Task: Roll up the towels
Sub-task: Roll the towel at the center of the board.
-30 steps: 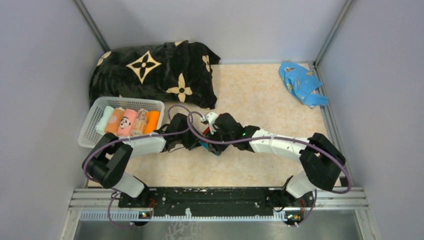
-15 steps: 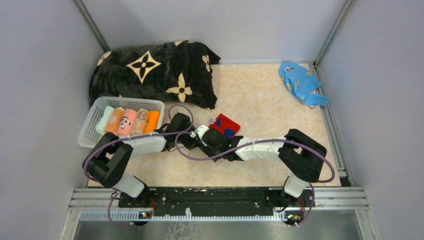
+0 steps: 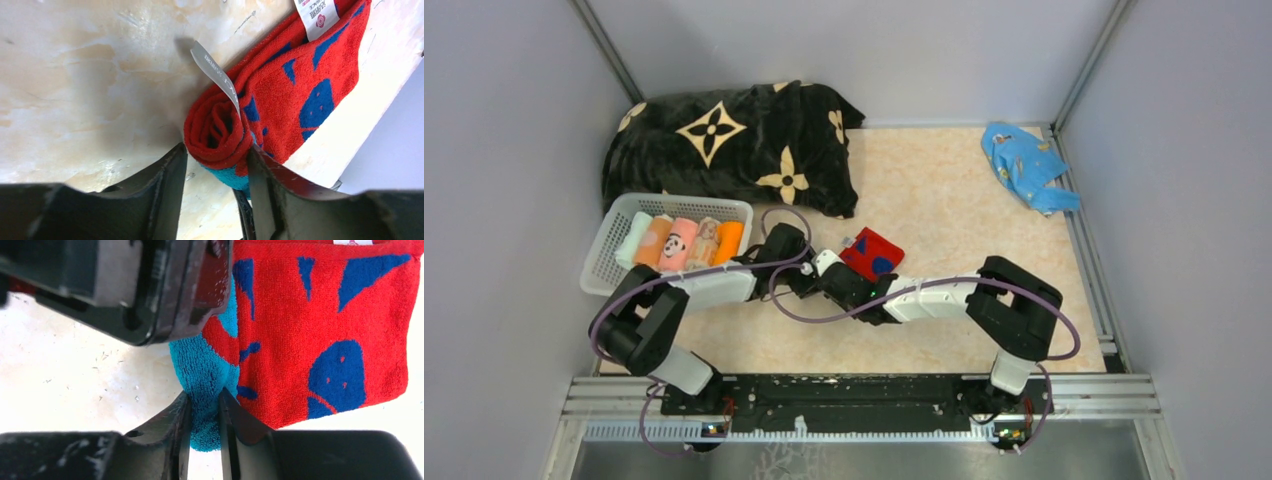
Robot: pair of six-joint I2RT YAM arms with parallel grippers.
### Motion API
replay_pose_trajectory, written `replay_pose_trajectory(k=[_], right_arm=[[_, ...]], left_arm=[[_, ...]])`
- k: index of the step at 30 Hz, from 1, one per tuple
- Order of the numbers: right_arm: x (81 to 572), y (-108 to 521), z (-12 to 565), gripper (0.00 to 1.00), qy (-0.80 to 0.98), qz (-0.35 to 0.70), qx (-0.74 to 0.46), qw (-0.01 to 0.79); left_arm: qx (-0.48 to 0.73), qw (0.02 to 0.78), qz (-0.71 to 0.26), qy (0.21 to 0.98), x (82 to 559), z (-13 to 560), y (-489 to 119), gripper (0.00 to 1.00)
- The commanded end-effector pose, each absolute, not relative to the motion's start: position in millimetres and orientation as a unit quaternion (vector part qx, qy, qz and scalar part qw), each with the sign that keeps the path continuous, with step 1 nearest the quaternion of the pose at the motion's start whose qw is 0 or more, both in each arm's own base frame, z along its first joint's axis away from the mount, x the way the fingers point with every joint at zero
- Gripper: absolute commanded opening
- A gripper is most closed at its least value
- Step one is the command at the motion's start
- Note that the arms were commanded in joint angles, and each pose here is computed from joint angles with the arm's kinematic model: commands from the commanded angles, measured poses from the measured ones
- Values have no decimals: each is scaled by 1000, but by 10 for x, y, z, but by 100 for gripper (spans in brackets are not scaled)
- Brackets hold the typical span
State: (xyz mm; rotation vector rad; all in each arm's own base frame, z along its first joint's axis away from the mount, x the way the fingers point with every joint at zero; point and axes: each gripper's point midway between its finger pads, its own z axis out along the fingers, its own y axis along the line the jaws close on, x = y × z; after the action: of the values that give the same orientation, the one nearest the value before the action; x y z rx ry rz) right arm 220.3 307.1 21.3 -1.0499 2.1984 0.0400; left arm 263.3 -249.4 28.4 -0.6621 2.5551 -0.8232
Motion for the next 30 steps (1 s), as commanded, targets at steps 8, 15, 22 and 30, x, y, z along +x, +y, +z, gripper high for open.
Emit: replay_pose_trajectory(k=[8,15,22,30], right_arm=[[1522,3362,303,9,846,279,-428,152],[1739,3388,564,9,838,422,-334,89],[1991,3296,495,9,841,473,-258,33],[2177,3158,320,9,857,476,-197,15]], left_arm=[[-212,269,-273,899,2633,678,-2144,69],[-206,284,-301,887,2517,887,-2100,71],[-200,246,-319,893,2386,754,-2180,71],[-193,210,-328,900,2486,575,-2387,70]])
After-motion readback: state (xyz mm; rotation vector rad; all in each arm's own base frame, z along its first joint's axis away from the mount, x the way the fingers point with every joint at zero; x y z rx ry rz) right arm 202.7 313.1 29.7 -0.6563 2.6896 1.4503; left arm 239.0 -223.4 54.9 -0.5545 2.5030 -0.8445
